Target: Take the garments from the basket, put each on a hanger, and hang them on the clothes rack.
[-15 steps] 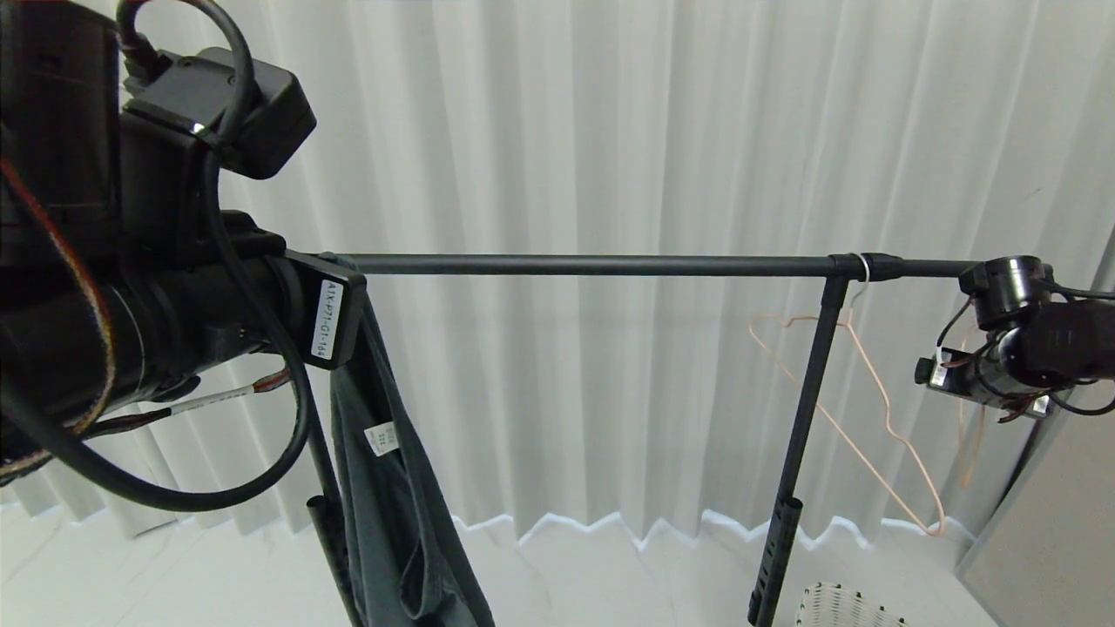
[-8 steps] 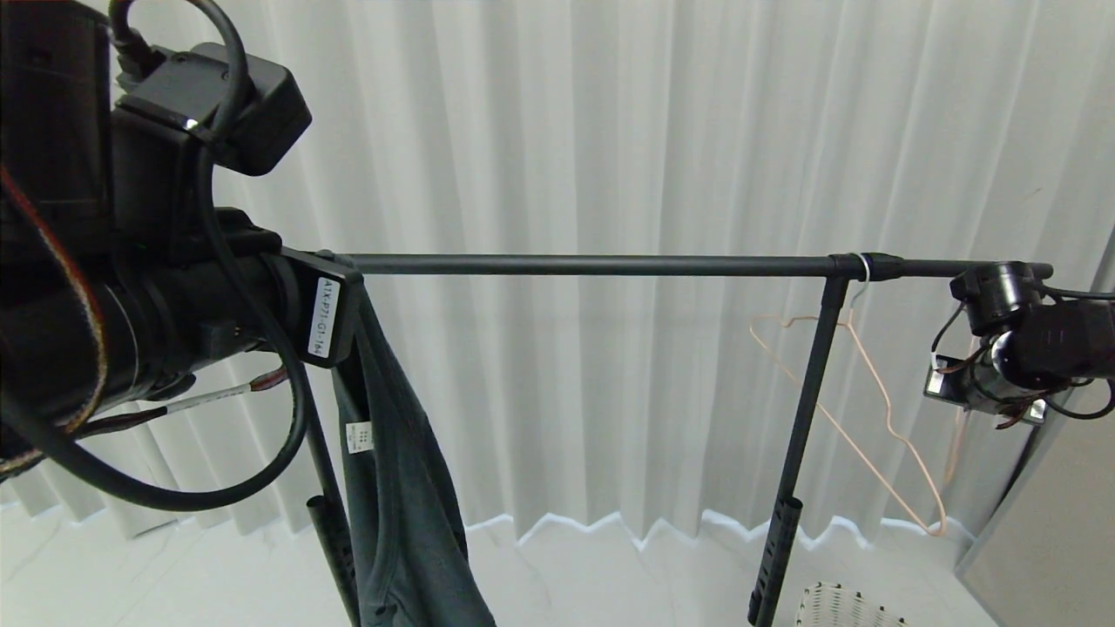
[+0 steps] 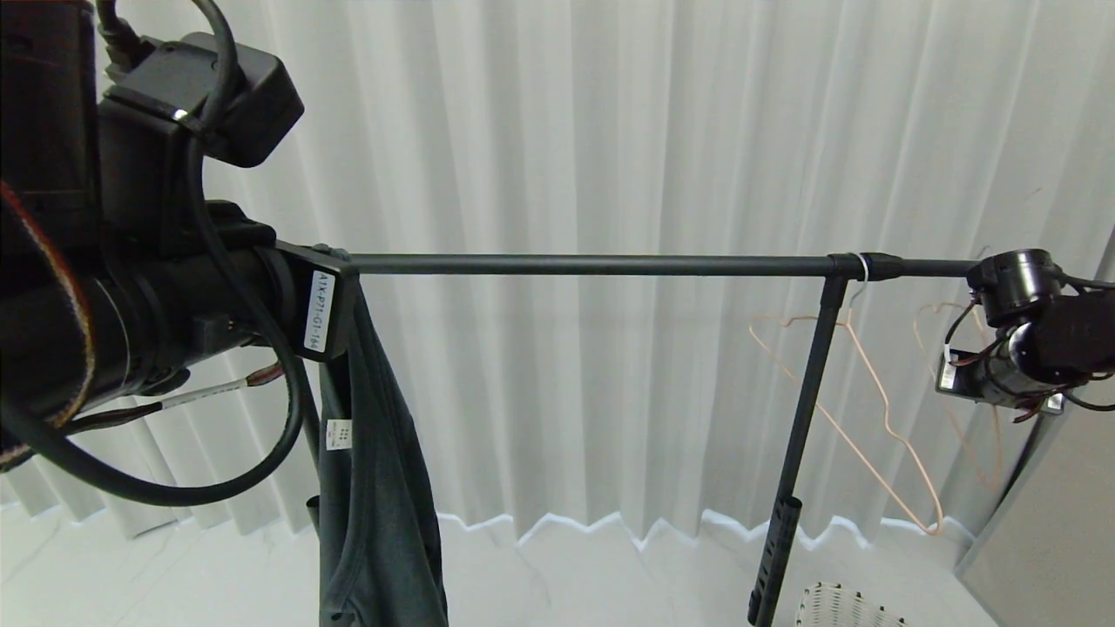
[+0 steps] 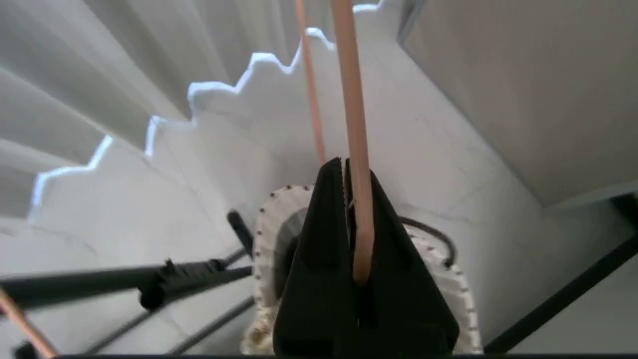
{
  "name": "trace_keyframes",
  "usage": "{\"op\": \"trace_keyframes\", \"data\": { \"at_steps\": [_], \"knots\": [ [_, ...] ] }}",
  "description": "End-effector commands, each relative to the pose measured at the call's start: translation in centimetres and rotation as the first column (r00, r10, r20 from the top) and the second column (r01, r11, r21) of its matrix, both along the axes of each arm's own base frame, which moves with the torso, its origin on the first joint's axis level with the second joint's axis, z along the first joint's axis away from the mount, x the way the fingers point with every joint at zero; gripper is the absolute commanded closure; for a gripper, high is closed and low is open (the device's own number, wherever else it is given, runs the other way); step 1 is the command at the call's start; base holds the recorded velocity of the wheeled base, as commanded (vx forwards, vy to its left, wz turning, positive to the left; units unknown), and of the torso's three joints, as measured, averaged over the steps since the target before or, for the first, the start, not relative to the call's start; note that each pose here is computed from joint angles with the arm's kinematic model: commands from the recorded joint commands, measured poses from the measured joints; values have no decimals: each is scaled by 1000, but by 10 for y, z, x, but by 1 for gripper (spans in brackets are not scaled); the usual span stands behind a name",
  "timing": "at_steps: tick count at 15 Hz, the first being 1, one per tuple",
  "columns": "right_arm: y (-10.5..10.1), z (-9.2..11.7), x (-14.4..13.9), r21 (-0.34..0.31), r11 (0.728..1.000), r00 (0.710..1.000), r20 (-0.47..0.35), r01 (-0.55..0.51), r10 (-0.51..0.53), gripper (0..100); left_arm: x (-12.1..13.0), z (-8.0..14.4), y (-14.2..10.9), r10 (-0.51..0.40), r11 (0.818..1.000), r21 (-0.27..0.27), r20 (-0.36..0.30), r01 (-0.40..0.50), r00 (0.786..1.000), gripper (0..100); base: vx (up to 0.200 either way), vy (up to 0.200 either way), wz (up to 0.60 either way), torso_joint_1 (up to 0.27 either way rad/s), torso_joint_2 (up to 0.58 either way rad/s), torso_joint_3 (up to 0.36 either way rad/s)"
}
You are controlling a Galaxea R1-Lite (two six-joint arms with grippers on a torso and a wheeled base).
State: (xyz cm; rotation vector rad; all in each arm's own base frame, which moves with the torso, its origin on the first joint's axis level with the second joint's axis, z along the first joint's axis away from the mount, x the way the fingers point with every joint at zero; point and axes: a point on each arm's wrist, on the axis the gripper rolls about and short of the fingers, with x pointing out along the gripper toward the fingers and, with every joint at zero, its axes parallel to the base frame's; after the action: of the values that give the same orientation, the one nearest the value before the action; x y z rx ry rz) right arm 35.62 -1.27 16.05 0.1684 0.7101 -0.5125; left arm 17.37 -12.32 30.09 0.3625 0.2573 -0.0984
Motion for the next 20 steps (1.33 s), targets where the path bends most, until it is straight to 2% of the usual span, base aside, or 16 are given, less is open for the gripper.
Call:
{"op": "trace_keyframes", "data": {
  "at_steps": [1, 5, 6, 9, 15, 20],
  "knots": [
    [0, 16, -18, -22, 999, 999, 18, -35, 35, 100, 0, 0, 0, 0, 1000, -4, 3, 0, 1000, 100, 0, 0, 0, 0, 0, 0],
    [0, 25, -38, -71, 993, 994, 37, -99, 102, 100, 0, 0, 0, 0, 1000, -3, 6, 0, 1000, 100, 0, 0, 0, 0, 0, 0],
    [0, 29, -50, -98, 982, 983, 65, -163, 170, 100, 0, 1, 0, -1, 1000, -2, 7, 1, 1000, 100, 0, 0, 0, 0, 0, 0],
    [-2, 35, -75, -152, 953, 956, 99, -260, 277, 100, -1, 2, 1, -1, 1000, -5, 11, 1, 1000, 100, 0, 0, 0, 0, 0, 0],
    [-9, 48, -123, -194, 935, 937, 130, -296, 324, 100, -6, 4, 5, 0, 1000, -11, 21, 0, 1000, 100, 0, 0, 0, 0, 0, 0],
    [-7, 40, -150, -192, 932, 937, 113, -306, 330, 100, -6, 4, 5, 0, 1000, -5, 23, 0, 1000, 100, -200, 0, 0, 3, 3, 2]
  ]
}}
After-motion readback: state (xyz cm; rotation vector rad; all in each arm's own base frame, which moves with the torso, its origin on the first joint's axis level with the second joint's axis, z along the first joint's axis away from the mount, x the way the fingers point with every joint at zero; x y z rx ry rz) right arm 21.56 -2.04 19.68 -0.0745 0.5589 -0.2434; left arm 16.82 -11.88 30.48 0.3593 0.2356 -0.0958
